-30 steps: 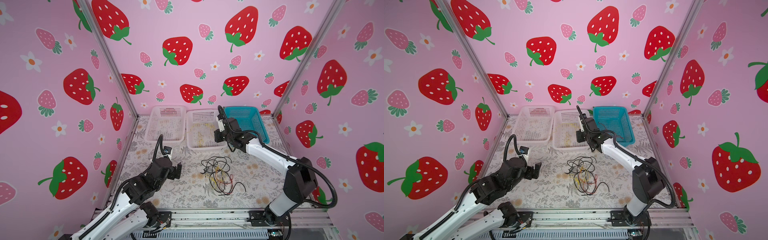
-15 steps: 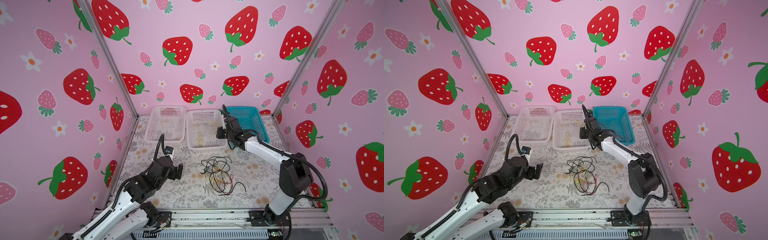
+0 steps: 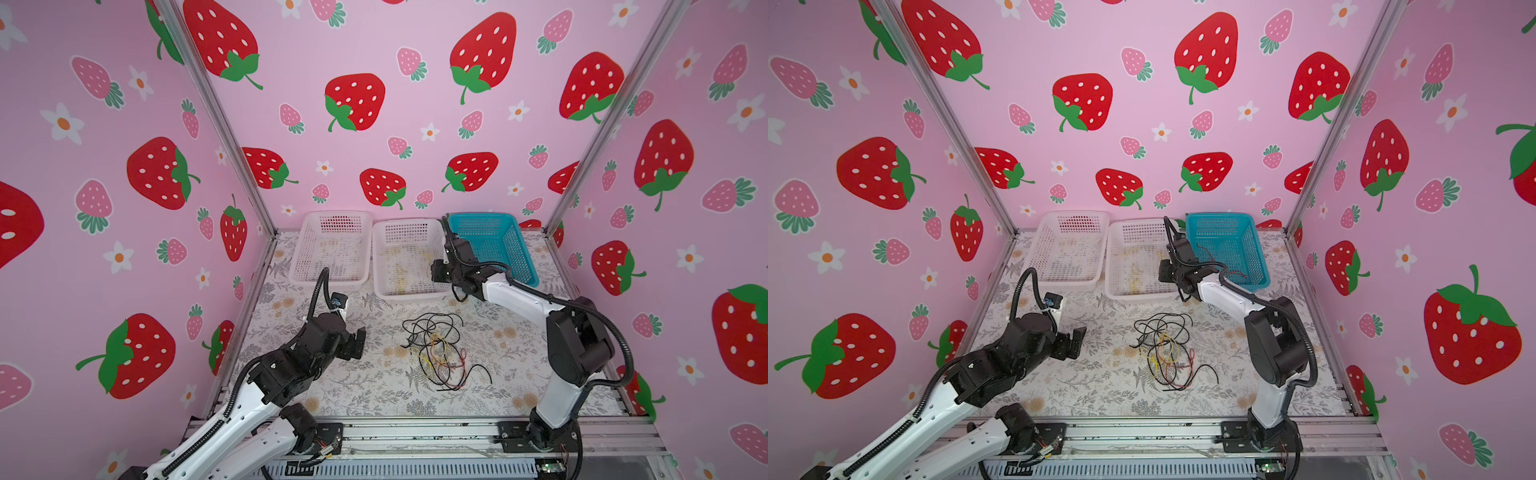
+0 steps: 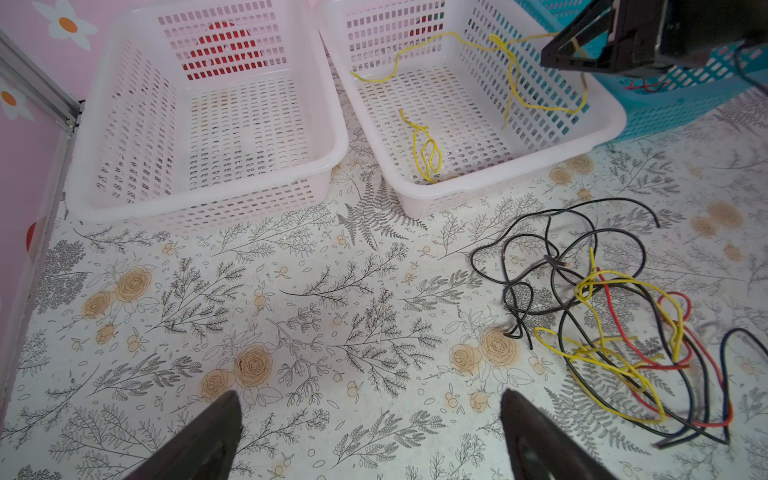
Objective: Untangle the cables
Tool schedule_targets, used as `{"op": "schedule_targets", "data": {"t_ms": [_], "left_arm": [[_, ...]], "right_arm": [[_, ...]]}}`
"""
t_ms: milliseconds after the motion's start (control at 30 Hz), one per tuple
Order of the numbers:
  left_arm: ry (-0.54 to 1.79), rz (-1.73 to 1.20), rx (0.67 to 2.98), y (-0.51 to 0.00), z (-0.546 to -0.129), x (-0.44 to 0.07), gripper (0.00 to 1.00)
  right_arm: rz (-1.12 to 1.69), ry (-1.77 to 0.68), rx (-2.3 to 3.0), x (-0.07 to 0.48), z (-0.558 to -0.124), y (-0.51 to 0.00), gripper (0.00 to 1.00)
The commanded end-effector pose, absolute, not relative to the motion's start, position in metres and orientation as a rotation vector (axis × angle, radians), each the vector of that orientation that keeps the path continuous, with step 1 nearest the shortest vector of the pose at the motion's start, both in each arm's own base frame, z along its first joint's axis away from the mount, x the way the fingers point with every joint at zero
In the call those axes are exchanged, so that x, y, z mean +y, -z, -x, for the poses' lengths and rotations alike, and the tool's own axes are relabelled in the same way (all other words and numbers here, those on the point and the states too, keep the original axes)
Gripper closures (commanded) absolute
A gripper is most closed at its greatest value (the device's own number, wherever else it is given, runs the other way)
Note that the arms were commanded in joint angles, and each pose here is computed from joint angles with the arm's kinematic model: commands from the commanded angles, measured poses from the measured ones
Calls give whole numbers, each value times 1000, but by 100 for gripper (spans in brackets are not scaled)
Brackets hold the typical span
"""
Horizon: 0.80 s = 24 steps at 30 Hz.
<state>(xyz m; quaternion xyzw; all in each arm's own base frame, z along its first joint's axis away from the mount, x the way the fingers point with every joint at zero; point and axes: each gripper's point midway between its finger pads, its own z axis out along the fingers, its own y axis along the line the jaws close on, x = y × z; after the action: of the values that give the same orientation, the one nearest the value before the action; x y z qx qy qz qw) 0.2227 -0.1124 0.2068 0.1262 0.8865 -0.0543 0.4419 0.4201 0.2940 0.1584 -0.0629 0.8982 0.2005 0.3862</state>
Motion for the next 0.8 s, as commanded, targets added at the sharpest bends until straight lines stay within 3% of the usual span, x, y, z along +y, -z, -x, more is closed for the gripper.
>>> {"op": "schedule_targets", "data": {"t_ms": [0,233,633,767], "left_arm": [[141,-315,2196,-206,-224,-114,2],[147,-319,2208,-203,-225,-115,2],[173,-340,2233,-199,-224,-121,2],[173,-341,2237,-198,-225,-121,2]], "right_arm": [[165,-507,2208,285,-411,-197,59],[219,-552,2147,260,-366,-219,39],[413,-736,2279,250,-225,-135,40],[477,-740,2299,255,-196,-114,41]]}}
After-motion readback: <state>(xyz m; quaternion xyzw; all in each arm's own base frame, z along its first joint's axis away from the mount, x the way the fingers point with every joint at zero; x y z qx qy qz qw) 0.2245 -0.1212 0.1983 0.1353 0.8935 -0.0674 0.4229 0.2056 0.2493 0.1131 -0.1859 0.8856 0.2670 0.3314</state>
